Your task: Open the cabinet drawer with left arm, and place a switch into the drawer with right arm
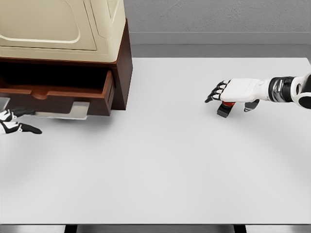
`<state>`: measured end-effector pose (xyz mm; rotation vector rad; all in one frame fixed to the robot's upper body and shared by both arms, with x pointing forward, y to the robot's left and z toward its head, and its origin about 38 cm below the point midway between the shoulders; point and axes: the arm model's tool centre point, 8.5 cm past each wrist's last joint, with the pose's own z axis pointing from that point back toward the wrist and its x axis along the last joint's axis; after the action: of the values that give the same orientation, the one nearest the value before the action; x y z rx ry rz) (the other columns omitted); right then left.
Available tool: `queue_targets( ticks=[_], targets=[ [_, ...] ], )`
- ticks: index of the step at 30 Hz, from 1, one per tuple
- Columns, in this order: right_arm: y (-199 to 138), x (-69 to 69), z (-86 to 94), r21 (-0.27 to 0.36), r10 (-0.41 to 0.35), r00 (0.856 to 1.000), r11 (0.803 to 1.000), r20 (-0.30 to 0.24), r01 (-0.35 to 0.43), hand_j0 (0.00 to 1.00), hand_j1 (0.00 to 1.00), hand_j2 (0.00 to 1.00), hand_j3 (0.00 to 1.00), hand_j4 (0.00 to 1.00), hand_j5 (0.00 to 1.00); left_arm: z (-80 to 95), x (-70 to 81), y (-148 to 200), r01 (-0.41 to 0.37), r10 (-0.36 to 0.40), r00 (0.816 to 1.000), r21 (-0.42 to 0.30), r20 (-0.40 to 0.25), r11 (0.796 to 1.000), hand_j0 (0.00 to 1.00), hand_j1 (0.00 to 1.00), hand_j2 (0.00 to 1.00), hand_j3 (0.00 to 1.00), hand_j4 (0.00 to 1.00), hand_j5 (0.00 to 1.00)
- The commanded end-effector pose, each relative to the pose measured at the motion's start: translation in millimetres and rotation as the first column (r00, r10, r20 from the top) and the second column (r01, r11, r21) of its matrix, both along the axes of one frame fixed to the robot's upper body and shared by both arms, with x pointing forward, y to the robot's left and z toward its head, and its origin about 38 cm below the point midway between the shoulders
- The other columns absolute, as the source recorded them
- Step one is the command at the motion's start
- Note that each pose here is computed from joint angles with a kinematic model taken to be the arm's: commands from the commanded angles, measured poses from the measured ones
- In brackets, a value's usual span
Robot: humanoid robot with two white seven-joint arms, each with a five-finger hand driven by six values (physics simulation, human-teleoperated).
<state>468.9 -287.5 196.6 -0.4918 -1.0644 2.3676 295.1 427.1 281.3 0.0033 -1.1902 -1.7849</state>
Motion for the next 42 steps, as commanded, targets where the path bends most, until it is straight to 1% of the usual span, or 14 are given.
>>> queue_targets(
  ticks=[1,4,5,6,8,12,15,20,21,26,28,32,37,42],
  targets=[
    [-0.3,0.2,0.5,0.004,-0.003,1.0,1.0,0.0,0.003,1.0,1.0,1.0,1.0,1.0,1.0,-1.3,-2.6,4.8,0.005,-0.004,1.0,0.039,-0.005,0.999,1.0,1.0,1.0,1.0,1.0,1.0],
    [-0.8,-0.1,0.2,0.002,-0.003,1.0,1.0,-0.001,0.003,1.0,1.0,1.0,1.0,1.0,1.0,-0.1,-2.4,5.2,0.003,-0.003,1.0,0.039,-0.002,0.999,1.0,1.0,1.0,1.0,1.0,1.0],
    [-1.0,0.1,0.6,0.003,-0.004,1.0,1.0,0.0,0.004,0.98,0.98,0.98,0.98,0.98,0.98,0.2,-2.3,5.0,0.001,-0.001,1.0,0.035,-0.002,0.999,1.0,1.0,1.0,1.0,1.0,1.0],
    [-1.0,0.1,0.6,0.003,-0.004,1.0,1.0,0.0,0.004,0.93,0.93,0.93,0.93,0.93,0.93,3.5,-1.2,4.3,-0.006,0.006,1.0,0.011,0.0,1.0,1.0,1.0,1.0,1.0,1.0,1.0],
    [-0.3,0.2,0.5,0.003,-0.003,1.0,1.0,0.0,0.003,0.89,0.89,0.89,0.89,0.89,0.89,4.9,-1.1,4.0,-0.002,0.002,1.0,0.012,-0.004,1.0,1.0,1.0,1.0,1.0,1.0,1.0],
    [-1.0,0.1,0.6,0.003,-0.004,1.0,1.0,0.0,0.004,0.89,0.89,0.89,0.89,0.89,0.89,8.3,0.1,3.4,-0.007,0.007,1.0,-0.006,0.0,1.0,1.0,1.0,1.0,1.0,1.0,1.0],
    [0.1,0.0,0.7,0.003,-0.002,1.0,1.0,0.001,0.002,0.86,0.86,0.86,0.86,0.86,0.86,14.2,2.1,2.4,-0.012,0.012,1.0,-0.027,0.01,1.0,1.0,1.0,1.0,1.0,1.0,1.0],
    [1.0,-0.1,0.2,0.004,0.0,1.0,1.0,-0.001,0.0,0.87,0.87,0.87,0.87,0.87,0.87,22.2,1.1,3.5,-0.004,0.004,1.0,-0.033,-0.008,0.999,1.0,1.0,1.0,1.0,1.0,1.0],
    [1.0,-0.1,0.2,0.004,0.0,1.0,1.0,-0.001,0.0,0.87,0.87,0.87,0.87,0.87,0.87,27.1,2.1,3.1,-0.007,0.007,1.0,-0.048,-0.001,0.999,1.0,1.0,1.0,1.0,1.0,1.0],
    [1.3,-0.4,-0.8,0.003,0.002,1.0,1.0,-0.003,-0.002,0.84,0.84,0.84,0.84,0.84,0.84,47.0,1.3,9.4,-0.044,0.047,0.999,-0.095,0.028,0.995,1.0,1.0,1.0,1.0,1.0,1.0],
    [1.3,-0.4,-0.8,0.003,0.002,1.0,1.0,-0.003,-0.002,0.82,0.82,0.82,0.82,0.82,0.82,53.6,0.9,15.9,-0.077,0.081,0.996,-0.129,0.027,0.989,1.0,1.0,1.0,1.0,1.0,1.0],
    [1.3,-0.4,-0.8,0.003,0.002,1.0,1.0,-0.003,-0.002,0.78,0.78,0.78,0.78,0.78,0.78,58.2,1.5,43.7,-0.161,0.166,0.985,-0.104,0.038,0.981,1.0,1.0,1.0,1.0,1.0,1.0],
    [1.4,-0.8,-1.9,0.002,0.002,1.0,1.0,-0.005,-0.002,0.77,0.77,0.77,0.77,0.77,0.77,61.2,0.8,73.3,-0.249,0.253,0.966,-0.077,0.048,0.966,1.0,1.0,1.0,1.0,1.0,1.0],
    [1.4,-0.8,-1.9,0.002,0.002,1.0,1.0,-0.005,-0.002,0.76,0.76,0.76,0.76,0.76,0.76,65.1,-4.9,87.1,-0.289,0.292,0.955,-0.056,0.053,0.956,1.0,1.0,1.0,1.0,1.0,1.0]
  ],
)
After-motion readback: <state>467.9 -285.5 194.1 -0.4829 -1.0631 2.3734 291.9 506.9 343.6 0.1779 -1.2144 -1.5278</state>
